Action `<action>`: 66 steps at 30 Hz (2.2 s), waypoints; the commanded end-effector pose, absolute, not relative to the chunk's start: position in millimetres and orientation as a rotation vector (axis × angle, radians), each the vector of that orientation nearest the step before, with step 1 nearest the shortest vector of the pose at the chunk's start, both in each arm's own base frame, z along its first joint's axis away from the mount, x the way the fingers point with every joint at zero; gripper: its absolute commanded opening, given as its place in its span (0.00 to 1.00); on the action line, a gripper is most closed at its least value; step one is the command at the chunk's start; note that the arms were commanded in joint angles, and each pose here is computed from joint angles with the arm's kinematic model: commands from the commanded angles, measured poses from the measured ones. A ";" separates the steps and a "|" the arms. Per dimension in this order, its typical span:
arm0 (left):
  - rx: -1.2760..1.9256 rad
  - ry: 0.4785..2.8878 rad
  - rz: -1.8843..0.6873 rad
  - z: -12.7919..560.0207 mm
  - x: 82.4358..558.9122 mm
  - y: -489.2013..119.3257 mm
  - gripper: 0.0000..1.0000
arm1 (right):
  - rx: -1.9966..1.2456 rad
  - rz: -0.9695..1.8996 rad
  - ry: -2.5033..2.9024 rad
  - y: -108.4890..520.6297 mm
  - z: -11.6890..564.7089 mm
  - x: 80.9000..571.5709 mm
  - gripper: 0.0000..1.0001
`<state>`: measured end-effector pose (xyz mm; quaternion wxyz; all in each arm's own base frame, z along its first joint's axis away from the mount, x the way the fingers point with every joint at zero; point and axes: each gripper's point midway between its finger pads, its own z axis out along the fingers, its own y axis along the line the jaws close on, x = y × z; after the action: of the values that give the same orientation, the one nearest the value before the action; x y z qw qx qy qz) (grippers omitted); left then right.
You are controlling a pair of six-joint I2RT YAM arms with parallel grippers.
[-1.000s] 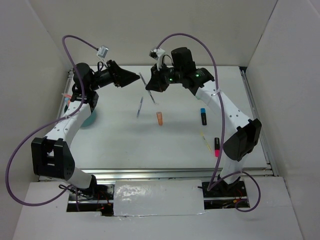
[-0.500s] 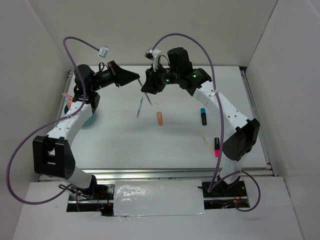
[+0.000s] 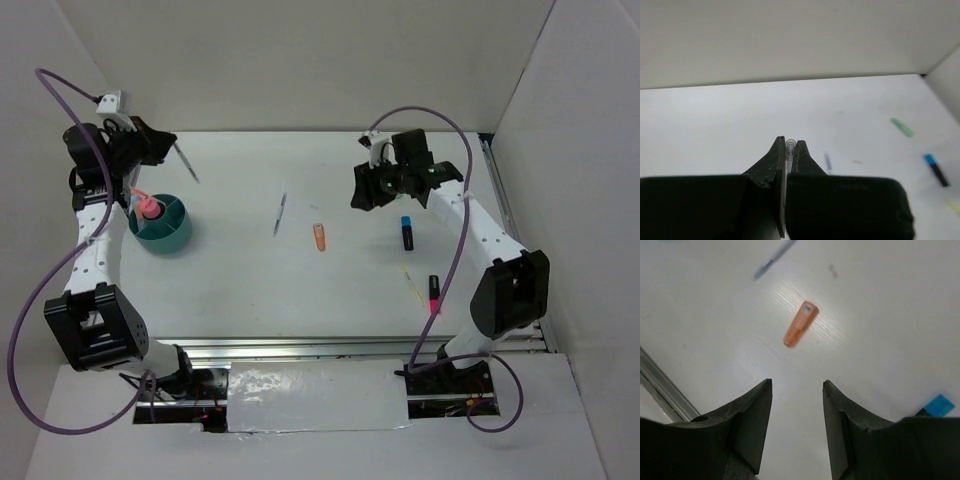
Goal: Sort the stationery into containers
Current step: Place the pen in the storage box, then pick up the pen from the center of the board.
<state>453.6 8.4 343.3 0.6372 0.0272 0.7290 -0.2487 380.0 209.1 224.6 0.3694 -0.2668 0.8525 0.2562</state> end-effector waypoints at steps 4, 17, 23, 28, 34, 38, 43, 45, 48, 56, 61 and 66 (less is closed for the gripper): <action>0.107 1.630 -0.095 332.0 465.4 83.4 0.00 | -0.612 0.465 2.307 151.5 181.2 366.1 0.50; 0.075 1.675 0.090 292.4 482.9 135.9 0.00 | -0.461 0.312 2.536 67.8 125.7 330.7 0.48; 0.034 1.742 0.029 259.1 479.9 135.8 0.00 | -0.460 0.332 2.621 61.5 108.9 311.2 0.48; 0.022 1.784 -0.003 239.0 473.4 131.3 0.02 | -0.464 0.341 2.670 60.7 96.5 298.7 0.49; 0.014 1.808 -0.024 229.3 472.2 129.2 0.47 | -0.506 0.353 2.741 68.4 77.2 281.8 0.49; 0.019 1.790 -0.026 240.9 474.6 128.4 0.55 | -0.547 0.351 2.785 74.6 68.0 272.7 0.47; 0.018 1.765 -0.012 254.1 473.7 129.7 0.63 | -0.577 0.344 2.883 80.4 49.1 249.3 0.47; 0.018 1.755 -0.013 259.6 473.0 129.0 0.64 | -0.573 0.319 2.899 79.3 43.7 246.8 0.47; 0.023 1.742 -0.009 266.8 472.3 128.4 0.66 | -0.539 0.256 2.936 74.7 38.2 250.8 0.46; 0.008 1.711 -0.037 283.1 469.9 123.6 0.67 | -0.467 0.129 3.020 62.9 22.2 250.7 0.42; 0.015 1.698 -0.049 289.0 469.5 121.0 0.67 | -0.465 0.075 3.072 58.7 8.0 249.8 0.39; 0.041 1.675 -0.100 299.9 469.4 110.8 0.67 | -0.505 0.061 3.096 59.8 -2.5 248.8 0.28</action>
<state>468.6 117.9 244.5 0.6192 -0.0068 0.7842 -0.0392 246.7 59.0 7.7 0.0112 -0.1558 0.9873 0.0288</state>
